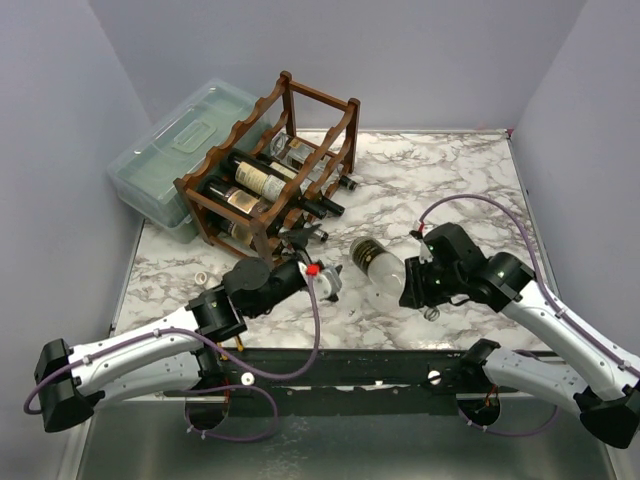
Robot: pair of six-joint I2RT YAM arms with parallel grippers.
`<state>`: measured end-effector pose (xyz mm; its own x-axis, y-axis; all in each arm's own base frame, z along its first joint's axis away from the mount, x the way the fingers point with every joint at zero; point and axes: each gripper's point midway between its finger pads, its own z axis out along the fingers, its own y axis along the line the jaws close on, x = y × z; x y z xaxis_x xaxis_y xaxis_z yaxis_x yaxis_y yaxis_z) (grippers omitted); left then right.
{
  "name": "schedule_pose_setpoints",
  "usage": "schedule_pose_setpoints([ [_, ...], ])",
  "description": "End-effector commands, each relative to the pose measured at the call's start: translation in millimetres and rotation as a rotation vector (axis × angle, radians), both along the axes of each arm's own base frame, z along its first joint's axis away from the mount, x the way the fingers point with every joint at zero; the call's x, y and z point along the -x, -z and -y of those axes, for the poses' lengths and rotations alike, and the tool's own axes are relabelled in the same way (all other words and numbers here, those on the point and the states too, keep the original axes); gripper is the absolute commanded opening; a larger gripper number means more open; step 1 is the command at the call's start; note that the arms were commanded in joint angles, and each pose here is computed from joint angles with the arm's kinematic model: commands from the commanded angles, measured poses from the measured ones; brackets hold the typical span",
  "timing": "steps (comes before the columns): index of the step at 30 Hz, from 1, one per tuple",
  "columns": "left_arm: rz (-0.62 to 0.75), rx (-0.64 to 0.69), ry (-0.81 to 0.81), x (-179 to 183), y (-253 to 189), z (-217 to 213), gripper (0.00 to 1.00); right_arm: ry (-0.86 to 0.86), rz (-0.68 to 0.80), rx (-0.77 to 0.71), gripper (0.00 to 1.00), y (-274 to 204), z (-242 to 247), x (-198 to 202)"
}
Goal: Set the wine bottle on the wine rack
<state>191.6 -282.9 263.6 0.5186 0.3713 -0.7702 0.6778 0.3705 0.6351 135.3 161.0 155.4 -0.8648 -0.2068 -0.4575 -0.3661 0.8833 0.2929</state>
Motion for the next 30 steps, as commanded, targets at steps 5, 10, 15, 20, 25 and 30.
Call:
schedule_pose_setpoints([
  [5, -0.258, 0.798, -0.572, -70.4, -109.2, -113.1, 0.99, 0.126, 0.425, -0.123, 0.00, -81.0, -16.6, -80.6],
  [10, -0.264, 0.823, -0.846, -92.2, -99.7, -159.1, 0.99, 0.126, 0.574, -0.073, 0.00, -94.9, -21.1, -118.0],
  [15, -0.269, 0.824, -1.070, -103.6, -89.7, -193.1, 0.99, 0.092, 0.662, -0.083, 0.00, -106.7, -36.5, -150.7],
  [20, -0.288, 0.767, -1.118, -114.5, -81.5, -195.2, 0.99, 0.080, 0.676, -0.139, 0.00, -114.9, -43.9, -180.7],
  [25, -0.301, 0.706, -1.146, -122.3, -73.3, -193.4, 0.99, 0.026, 0.685, -0.192, 0.00, -123.9, -52.5, -196.2],
  [30, -0.307, 0.702, -1.131, -123.4, -71.7, -189.8, 0.99, -0.067, 0.684, -0.228, 0.00, -130.2, -69.5, -198.7],
])
